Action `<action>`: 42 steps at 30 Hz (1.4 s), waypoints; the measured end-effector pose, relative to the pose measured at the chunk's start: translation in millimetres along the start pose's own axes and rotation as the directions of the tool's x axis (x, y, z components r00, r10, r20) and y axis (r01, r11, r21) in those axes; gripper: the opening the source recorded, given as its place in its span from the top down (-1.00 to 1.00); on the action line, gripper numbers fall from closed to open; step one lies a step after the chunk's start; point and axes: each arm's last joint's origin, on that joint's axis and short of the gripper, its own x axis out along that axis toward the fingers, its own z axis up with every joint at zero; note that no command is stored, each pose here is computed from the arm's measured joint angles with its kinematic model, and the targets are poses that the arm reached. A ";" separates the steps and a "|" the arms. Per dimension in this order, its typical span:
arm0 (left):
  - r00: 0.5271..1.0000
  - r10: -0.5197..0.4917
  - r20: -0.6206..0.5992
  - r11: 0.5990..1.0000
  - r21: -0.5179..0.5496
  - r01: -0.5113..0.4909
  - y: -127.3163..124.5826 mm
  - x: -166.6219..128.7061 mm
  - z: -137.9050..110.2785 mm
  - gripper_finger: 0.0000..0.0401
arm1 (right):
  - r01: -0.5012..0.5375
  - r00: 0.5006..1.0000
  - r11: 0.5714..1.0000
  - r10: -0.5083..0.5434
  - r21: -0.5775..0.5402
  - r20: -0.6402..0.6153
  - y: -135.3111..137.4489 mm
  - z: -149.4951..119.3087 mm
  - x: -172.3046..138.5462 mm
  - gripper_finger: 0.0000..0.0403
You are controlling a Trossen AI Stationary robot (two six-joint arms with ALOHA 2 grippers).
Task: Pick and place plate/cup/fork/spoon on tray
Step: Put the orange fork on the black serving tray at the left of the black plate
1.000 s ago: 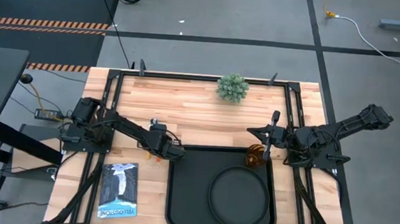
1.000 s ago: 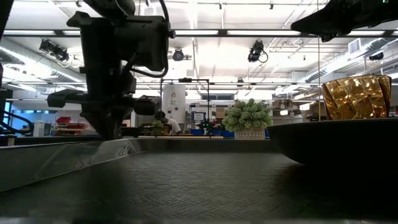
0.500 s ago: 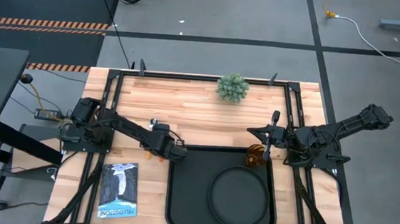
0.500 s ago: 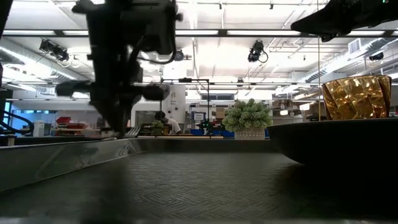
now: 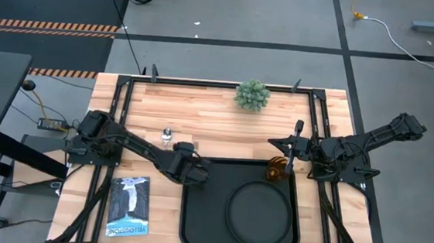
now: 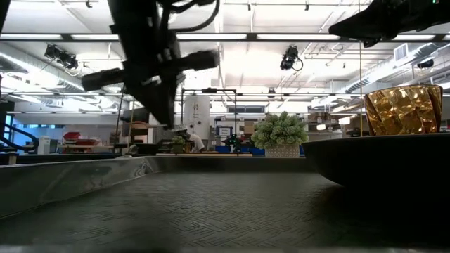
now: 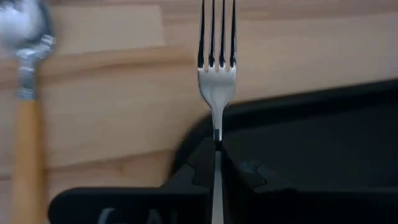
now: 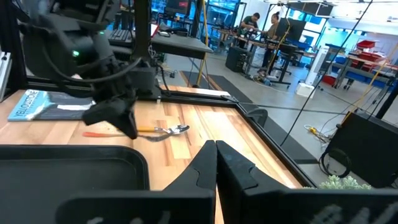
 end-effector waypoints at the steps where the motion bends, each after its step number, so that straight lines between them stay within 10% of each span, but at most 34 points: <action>1: 1.000 -0.020 -0.004 1.000 -0.004 0.020 -3.8 -1.3 -2.6 0.89 | 0.000 1.000 1.000 0.000 0.000 -0.001 0.0 -0.1 0.0 0.98; 42: 0.972 -0.205 -0.115 0.978 -0.070 0.197 -90.6 13.7 -115.0 0.91 | -0.002 1.000 1.000 0.002 -0.012 -0.008 0.6 -0.9 0.5 0.98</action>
